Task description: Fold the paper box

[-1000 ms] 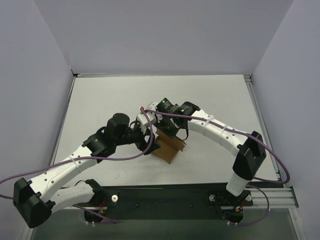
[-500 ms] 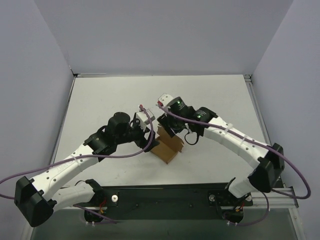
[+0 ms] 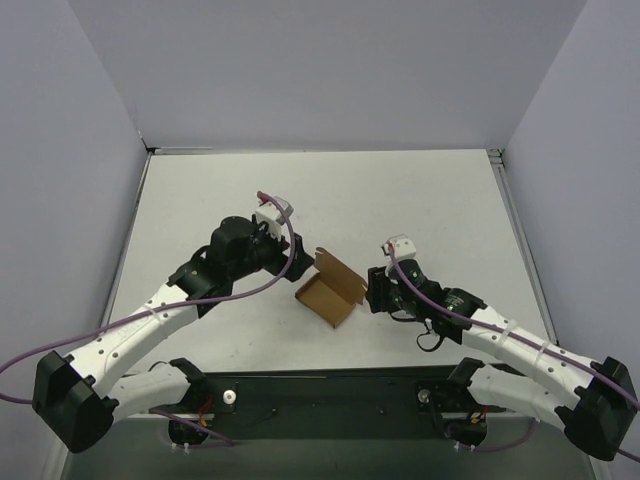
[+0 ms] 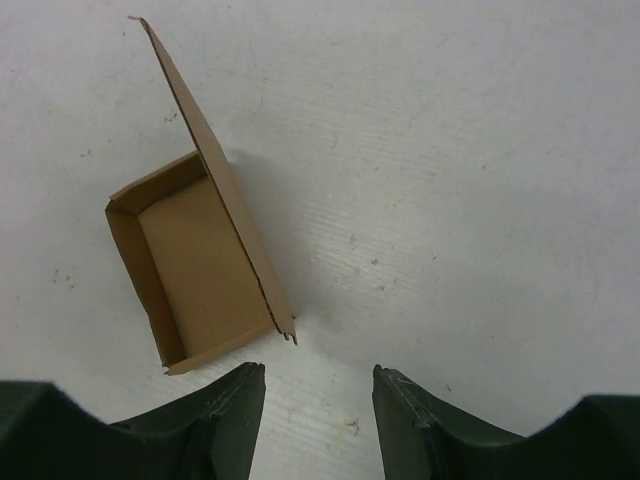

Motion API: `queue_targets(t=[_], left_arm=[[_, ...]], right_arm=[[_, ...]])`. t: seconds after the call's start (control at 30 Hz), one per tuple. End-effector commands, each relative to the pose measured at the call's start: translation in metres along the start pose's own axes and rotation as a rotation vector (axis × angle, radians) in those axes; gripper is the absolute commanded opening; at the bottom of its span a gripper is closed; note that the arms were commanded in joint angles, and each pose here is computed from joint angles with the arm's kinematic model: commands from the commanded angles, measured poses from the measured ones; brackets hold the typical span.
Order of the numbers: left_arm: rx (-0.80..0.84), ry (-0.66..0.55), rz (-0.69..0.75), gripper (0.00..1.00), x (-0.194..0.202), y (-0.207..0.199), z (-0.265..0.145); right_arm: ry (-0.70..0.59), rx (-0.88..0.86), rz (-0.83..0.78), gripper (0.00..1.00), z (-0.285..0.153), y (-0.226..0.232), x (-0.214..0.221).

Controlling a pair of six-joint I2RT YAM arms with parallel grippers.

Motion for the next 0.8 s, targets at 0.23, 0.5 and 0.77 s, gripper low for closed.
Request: queue_targets(t=[0.23, 0.5, 0.77], left_arm=[[-0.002, -0.113, -0.129, 0.85, -0.045, 0.023, -0.028], [-0.053, -0.057, -0.131, 0.85, -0.021, 0.038, -0.053], [0.049, -0.026, -0.148, 0.85, 0.005, 0.032, -0.050]], right_arm=[[-0.169, -0.097, 0.098, 0.41, 0.041, 0.019, -0.001], [-0.138, -0.058, -0.115, 0.08, 0.062, 0.014, -0.008], [-0.113, -0.303, -0.389, 0.00, 0.072, 0.027, -0.032]])
Point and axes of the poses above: each gripper's point midway between its finger pads, its own z axis out along the fingers, its own y axis along the line the jaws close on, x = y × z, the point moved 6 cm from there along -z, back along the fingers, and after that the axes turned 7 degrees about -z, right-handed, at the moved point
